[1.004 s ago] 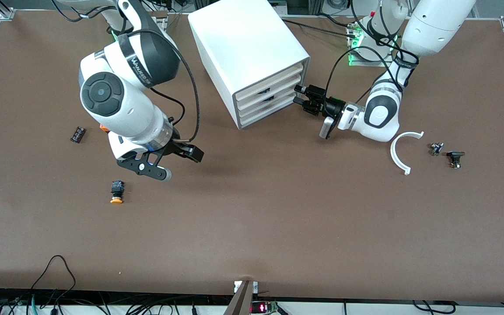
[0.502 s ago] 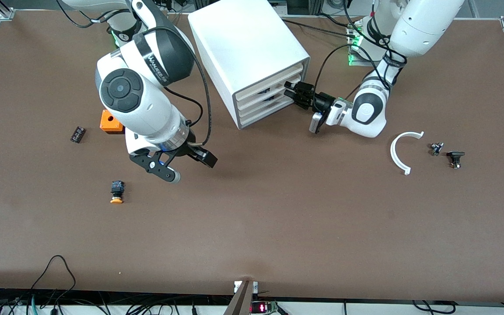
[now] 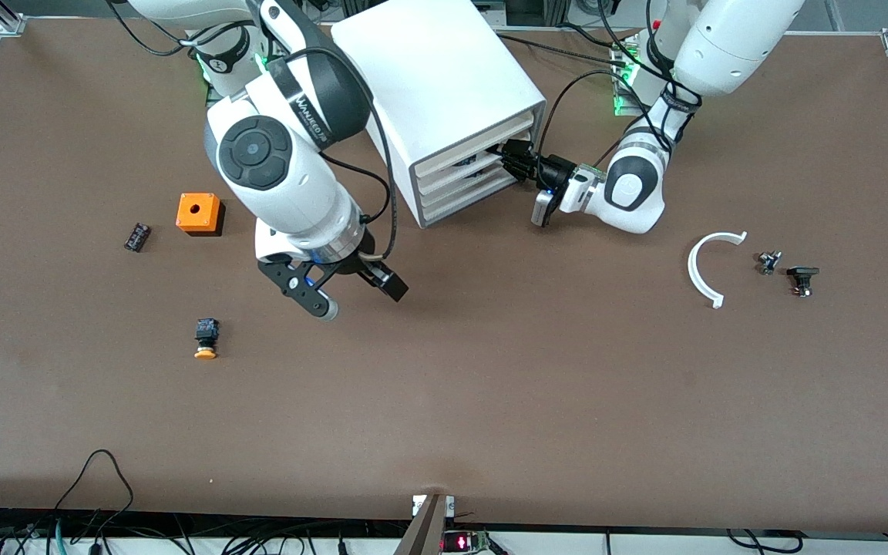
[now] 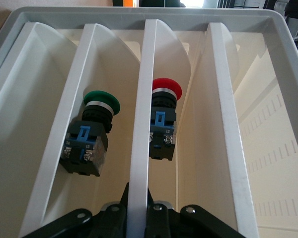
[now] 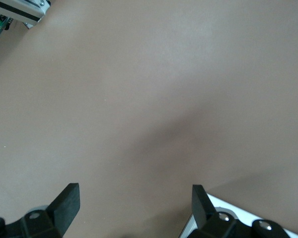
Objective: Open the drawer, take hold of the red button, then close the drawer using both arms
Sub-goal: 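Pull the drawer open with the left gripper while the right gripper reaches over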
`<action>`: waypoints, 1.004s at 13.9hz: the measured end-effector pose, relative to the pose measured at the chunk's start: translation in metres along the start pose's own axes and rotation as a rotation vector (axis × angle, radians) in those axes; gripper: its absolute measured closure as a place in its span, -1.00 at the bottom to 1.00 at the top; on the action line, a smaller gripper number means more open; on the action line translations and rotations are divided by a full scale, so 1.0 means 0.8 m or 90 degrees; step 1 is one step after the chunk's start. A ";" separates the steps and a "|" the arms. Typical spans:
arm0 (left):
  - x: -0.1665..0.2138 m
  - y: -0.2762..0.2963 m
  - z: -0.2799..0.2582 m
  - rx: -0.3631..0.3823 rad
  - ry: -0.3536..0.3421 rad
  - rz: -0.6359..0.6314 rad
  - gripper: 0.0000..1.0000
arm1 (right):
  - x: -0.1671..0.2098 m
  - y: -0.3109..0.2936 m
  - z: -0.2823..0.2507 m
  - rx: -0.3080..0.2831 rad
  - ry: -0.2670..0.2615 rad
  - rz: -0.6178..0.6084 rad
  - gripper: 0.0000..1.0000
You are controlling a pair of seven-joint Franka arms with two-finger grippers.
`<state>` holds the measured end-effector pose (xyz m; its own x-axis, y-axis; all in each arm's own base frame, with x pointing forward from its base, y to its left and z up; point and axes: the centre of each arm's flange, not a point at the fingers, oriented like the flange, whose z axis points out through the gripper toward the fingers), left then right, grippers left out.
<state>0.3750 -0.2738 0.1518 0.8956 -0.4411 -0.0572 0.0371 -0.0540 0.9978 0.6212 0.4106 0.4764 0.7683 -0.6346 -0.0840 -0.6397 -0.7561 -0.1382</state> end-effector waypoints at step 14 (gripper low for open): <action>0.071 0.041 -0.123 0.058 0.042 -0.007 0.85 | -0.155 -0.029 0.030 -0.031 -0.018 0.117 -1.00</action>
<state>0.4705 -0.2124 0.1848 0.9228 -0.3800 -0.0636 0.0101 -0.1411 0.9899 0.5415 0.5106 0.4665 0.6380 -0.7586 -0.1319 -0.7694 -0.6349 -0.0703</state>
